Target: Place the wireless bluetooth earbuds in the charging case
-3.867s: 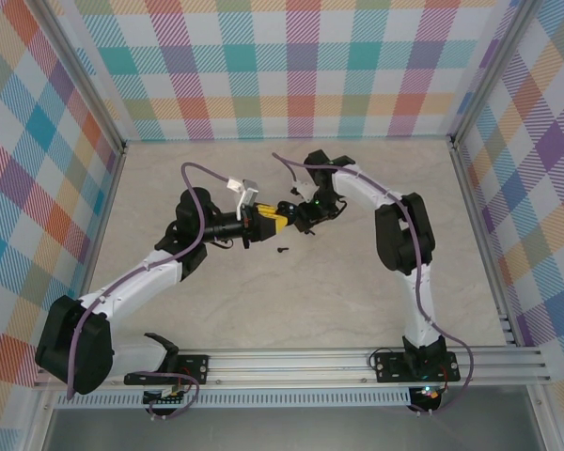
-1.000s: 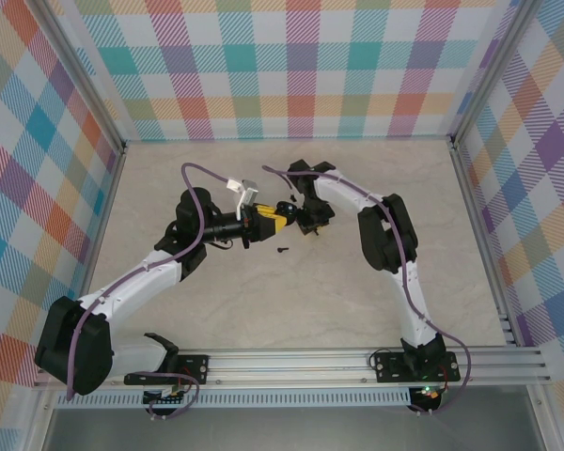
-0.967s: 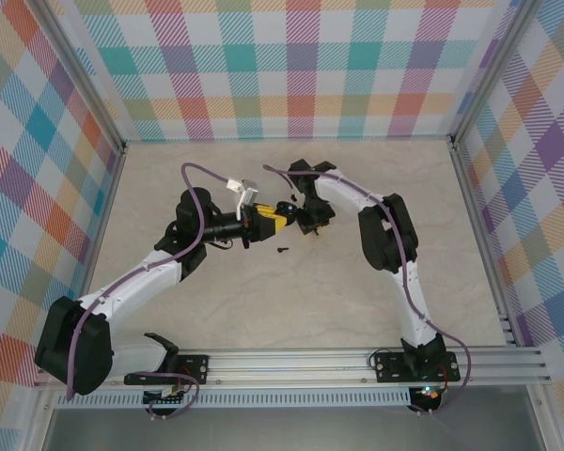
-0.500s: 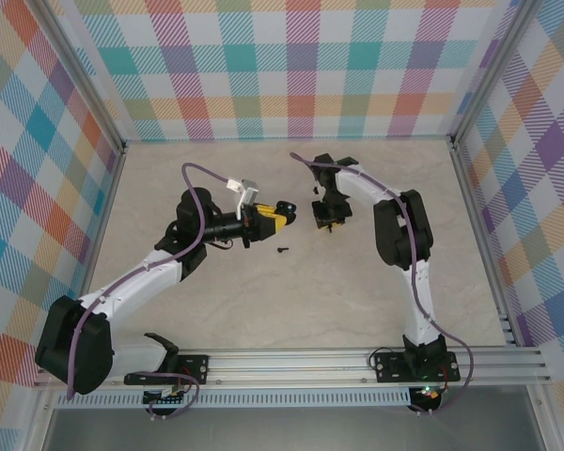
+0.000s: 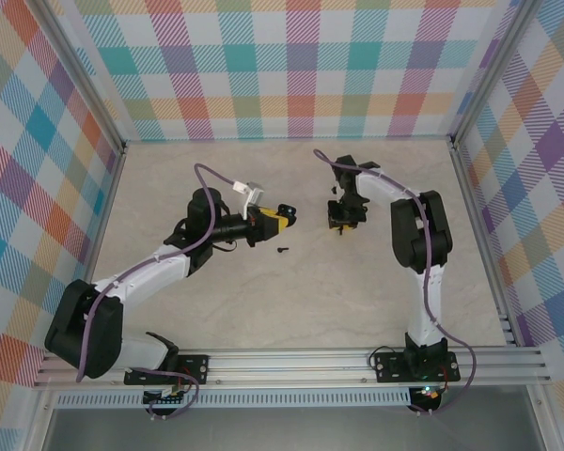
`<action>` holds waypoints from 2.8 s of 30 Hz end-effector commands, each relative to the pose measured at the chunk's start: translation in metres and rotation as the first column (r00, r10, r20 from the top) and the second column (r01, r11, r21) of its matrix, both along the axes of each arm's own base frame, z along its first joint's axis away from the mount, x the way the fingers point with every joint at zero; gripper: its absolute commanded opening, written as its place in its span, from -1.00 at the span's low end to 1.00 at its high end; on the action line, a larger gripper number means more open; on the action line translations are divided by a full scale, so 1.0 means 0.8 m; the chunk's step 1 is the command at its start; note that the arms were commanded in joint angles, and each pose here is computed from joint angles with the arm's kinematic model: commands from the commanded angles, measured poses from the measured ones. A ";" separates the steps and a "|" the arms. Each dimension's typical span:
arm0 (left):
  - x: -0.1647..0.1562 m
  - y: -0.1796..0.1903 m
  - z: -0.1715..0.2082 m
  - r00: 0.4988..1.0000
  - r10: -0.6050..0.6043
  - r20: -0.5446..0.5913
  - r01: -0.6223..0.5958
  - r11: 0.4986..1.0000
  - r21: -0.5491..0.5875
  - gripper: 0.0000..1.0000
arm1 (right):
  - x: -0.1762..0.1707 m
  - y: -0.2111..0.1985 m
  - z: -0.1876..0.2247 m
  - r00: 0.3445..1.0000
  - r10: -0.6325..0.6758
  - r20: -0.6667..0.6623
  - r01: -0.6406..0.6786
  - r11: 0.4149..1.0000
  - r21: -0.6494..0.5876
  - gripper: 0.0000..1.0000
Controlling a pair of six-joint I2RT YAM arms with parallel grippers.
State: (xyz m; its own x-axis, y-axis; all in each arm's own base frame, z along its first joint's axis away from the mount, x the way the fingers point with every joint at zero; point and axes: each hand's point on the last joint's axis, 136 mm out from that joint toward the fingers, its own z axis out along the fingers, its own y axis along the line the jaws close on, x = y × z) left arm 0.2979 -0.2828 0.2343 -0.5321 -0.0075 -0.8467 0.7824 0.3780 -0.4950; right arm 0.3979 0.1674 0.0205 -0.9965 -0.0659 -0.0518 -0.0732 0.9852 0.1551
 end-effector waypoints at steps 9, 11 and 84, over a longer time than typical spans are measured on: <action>0.016 0.003 -0.022 0.997 0.051 -0.049 -0.050 0.999 0.019 -0.92 | 0.006 0.011 0.045 0.996 -0.044 0.083 0.032 0.991 0.131 -0.49; 0.019 0.002 -0.028 0.996 0.061 -0.063 -0.060 0.998 0.025 -0.92 | 0.005 0.014 0.054 0.993 -0.050 0.102 0.033 0.986 0.164 -0.49; 0.000 -0.046 0.076 0.921 -0.042 0.387 0.050 0.999 -0.011 -0.91 | -0.114 0.143 0.367 0.793 -0.011 0.609 -0.420 0.714 0.560 -0.54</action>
